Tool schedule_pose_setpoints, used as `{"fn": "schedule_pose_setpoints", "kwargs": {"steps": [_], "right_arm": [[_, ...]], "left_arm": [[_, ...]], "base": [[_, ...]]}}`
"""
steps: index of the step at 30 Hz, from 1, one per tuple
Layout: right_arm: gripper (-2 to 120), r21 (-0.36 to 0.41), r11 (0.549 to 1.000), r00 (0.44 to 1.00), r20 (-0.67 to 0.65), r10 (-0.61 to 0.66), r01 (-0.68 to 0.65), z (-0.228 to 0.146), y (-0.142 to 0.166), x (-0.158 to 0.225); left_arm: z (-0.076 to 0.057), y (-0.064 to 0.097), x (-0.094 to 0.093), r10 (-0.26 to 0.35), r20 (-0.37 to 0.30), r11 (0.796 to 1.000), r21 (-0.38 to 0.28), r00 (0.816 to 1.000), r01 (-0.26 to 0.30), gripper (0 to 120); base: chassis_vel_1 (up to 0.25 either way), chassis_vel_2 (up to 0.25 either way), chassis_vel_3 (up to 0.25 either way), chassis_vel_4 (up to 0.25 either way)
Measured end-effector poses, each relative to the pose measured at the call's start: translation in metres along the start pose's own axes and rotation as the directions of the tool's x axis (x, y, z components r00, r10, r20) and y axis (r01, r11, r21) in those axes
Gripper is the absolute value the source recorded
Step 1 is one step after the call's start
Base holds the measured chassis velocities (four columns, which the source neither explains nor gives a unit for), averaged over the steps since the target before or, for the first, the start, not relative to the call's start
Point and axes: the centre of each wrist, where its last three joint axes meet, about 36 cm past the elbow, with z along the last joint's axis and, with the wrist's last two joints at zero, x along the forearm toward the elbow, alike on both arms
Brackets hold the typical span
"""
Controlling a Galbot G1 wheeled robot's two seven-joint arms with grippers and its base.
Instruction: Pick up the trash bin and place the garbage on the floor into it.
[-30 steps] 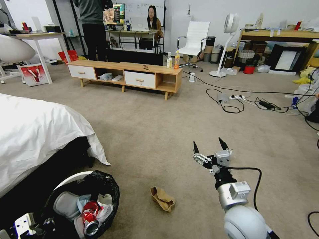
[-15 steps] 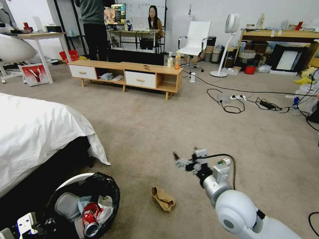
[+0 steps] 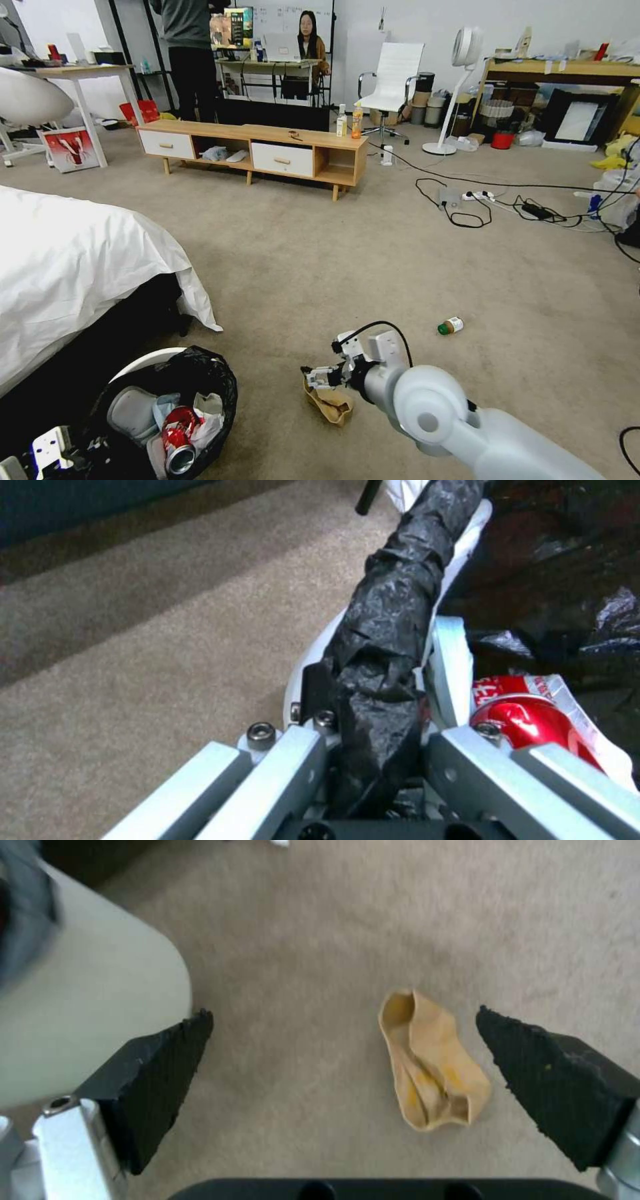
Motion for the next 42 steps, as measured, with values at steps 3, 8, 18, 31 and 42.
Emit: {"fn": "schedule_pose_setpoints", "kwargs": {"steps": [3, 8, 18, 31, 42], "right_arm": [[100, 0.000, 1.000, 0.998, -0.055, 0.031, -0.031, 0.006, -0.008, -0.020], [100, -0.004, 0.998, 0.993, -0.097, 0.069, -0.070, 0.013, -0.021, -0.043], [100, 0.019, 0.993, 0.981, -0.150, 0.121, -0.120, 0.027, -0.042, -0.093], [100, 0.036, 0.994, 0.980, -0.170, 0.105, -0.100, 0.044, -0.029, -0.157], [99, 0.045, 0.994, 0.977, -0.184, 0.104, -0.097, 0.059, -0.025, -0.194]], "left_arm": [[0.002, 0.002, -0.002, -0.007, -0.005, 1.000, 0.002, 1.000, 0.007, 2], [0.005, 0.003, -0.005, -0.014, -0.012, 1.000, 0.003, 1.000, 0.014, 2], [0.009, 0.005, -0.013, -0.019, -0.022, 1.000, 0.014, 1.000, 0.019, 2], [0.013, 0.006, -0.022, -0.019, -0.036, 1.000, 0.020, 0.999, 0.020, 2], [0.015, 0.006, -0.021, -0.019, -0.041, 1.000, 0.017, 0.999, 0.020, 2]], "base": [[0.000, 0.000, 0.000, 0.000], [0.000, 0.000, 0.000, 0.000], [0.000, 0.000, 0.000, 0.000], [0.000, 0.000, 0.000, 0.000], [0.000, 0.000, 0.000, 0.000]]}}
